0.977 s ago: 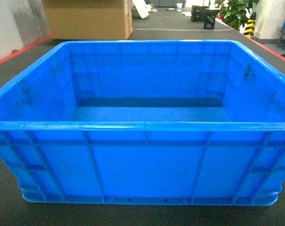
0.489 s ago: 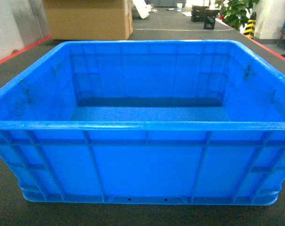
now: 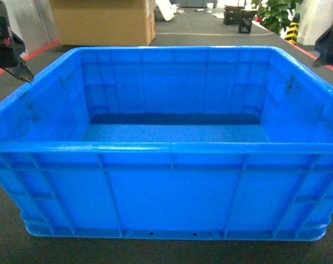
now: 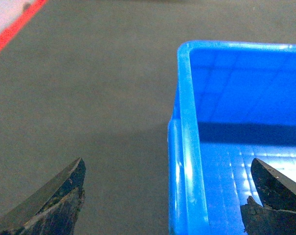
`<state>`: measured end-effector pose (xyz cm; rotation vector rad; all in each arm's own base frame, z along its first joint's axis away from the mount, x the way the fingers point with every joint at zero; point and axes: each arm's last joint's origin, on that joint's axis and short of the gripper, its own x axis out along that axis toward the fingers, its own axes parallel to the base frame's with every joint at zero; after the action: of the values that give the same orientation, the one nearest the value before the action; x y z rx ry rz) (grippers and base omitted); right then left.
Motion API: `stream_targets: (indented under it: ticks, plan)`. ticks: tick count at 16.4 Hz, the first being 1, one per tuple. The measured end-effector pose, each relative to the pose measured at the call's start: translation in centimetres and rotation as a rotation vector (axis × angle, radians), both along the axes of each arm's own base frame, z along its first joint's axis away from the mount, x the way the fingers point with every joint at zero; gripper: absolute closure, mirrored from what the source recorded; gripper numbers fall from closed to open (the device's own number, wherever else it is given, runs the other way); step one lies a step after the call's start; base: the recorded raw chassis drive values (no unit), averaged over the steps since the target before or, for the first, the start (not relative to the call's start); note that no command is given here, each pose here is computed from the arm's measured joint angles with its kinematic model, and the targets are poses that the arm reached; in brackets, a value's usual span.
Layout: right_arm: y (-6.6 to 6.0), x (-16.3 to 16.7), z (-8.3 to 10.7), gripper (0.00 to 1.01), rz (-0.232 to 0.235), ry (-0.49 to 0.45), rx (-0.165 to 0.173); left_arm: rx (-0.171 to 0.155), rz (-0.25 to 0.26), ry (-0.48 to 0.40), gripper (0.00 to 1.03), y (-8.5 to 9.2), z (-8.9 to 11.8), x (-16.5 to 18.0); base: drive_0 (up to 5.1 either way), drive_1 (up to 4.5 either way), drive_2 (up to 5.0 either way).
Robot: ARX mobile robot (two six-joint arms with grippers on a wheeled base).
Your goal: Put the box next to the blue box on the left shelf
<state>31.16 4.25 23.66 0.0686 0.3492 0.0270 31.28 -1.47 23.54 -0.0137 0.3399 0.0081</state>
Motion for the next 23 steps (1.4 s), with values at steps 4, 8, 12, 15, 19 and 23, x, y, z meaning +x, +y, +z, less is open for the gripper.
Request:
stream_targets:
  ticks: [4, 8, 12, 15, 19, 23]
  plan:
    - [0.6, 1.0, -2.7, 0.03, 0.011, 0.197, 0.022, -0.023, -0.025, 0.182, 0.05, -1.4, -0.9, 0.6, 0.0, 0.0, 0.0]
    - [1.6, 1.4, -4.0, 0.03, 0.027, 0.245, 0.039, -0.001, -0.018, 0.302, 0.05, -1.8, -2.2, 0.9, 0.0, 0.0, 0.0]
    - [1.6, 1.5, -4.4, 0.03, 0.021, 0.258, 0.046, -0.001, -0.03, 0.343, 0.05, -2.1, -2.6, 1.2, 0.0, 0.0, 0.0]
    - [1.6, 1.5, -4.6, 0.03, 0.006, 0.272, 0.049, -0.001, -0.041, 0.368, 0.05, -2.5, -3.1, 1.4, 0.0, 0.0, 0.0]
    - [1.5, 1.5, -4.7, 0.26, -0.016, 0.274, 0.041, 0.02, -0.044, 0.399, 0.27, -2.8, -3.7, 1.4, 0.0, 0.0, 0.0]
    - [1.4, 1.5, -4.6, 0.66, -0.037, 0.259, 0.024, 0.038, -0.022, 0.386, 0.67, -2.6, -3.6, 1.5, 0.0, 0.0, 0.0]
